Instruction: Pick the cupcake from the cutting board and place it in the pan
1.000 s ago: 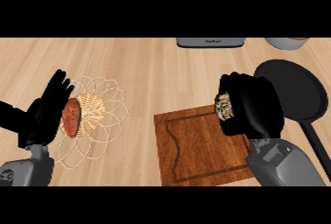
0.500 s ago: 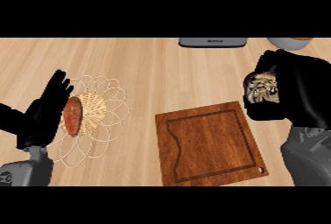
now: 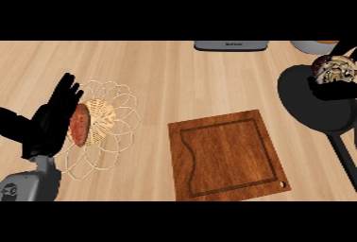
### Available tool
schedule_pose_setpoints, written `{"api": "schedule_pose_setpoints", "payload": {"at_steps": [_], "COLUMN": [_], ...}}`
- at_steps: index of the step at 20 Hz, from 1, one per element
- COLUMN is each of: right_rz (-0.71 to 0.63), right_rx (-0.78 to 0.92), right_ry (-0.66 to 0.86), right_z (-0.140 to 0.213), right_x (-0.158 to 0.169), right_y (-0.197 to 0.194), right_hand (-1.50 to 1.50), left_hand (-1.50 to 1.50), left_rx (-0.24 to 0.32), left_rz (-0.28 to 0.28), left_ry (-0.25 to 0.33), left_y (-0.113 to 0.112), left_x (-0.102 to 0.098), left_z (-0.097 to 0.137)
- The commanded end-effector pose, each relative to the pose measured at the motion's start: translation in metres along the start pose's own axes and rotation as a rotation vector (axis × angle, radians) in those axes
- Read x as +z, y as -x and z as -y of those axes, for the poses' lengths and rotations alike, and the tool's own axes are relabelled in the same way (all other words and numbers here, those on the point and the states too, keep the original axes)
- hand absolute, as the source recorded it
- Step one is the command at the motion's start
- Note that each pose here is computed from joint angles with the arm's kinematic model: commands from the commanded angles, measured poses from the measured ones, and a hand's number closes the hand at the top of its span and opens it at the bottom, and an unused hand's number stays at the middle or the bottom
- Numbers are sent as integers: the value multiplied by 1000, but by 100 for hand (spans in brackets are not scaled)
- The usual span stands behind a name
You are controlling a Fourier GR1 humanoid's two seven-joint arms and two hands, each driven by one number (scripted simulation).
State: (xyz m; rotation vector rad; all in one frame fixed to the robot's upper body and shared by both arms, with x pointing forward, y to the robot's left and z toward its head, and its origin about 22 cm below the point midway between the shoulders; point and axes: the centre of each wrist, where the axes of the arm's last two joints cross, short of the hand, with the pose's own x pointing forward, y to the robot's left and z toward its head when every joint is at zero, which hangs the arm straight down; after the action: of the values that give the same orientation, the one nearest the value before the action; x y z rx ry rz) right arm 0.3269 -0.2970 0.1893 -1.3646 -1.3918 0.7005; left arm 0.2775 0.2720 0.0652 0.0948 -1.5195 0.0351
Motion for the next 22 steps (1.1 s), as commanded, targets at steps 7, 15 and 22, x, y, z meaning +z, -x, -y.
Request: {"api": "schedule_pose_setpoints", "payload": {"at_steps": [7, 15, 22], "right_rz": [0, 36, -219], "right_rx": [-57, -97, -146], "right_ry": [13, -78, -189], "right_z": [-41, -93, -121], "right_x": [-38, -46, -22], "right_y": [100, 128, 163], "right_hand": [150, 150, -150], "left_hand": [0, 0, 0], "left_rx": [-2, 4, 16], "left_rz": [1, 10, 11], "left_ry": [-8, 10, 21], "left_y": [-2, -1, 5], "left_x": [-27, 2, -12], "left_z": [1, 14, 12]}}
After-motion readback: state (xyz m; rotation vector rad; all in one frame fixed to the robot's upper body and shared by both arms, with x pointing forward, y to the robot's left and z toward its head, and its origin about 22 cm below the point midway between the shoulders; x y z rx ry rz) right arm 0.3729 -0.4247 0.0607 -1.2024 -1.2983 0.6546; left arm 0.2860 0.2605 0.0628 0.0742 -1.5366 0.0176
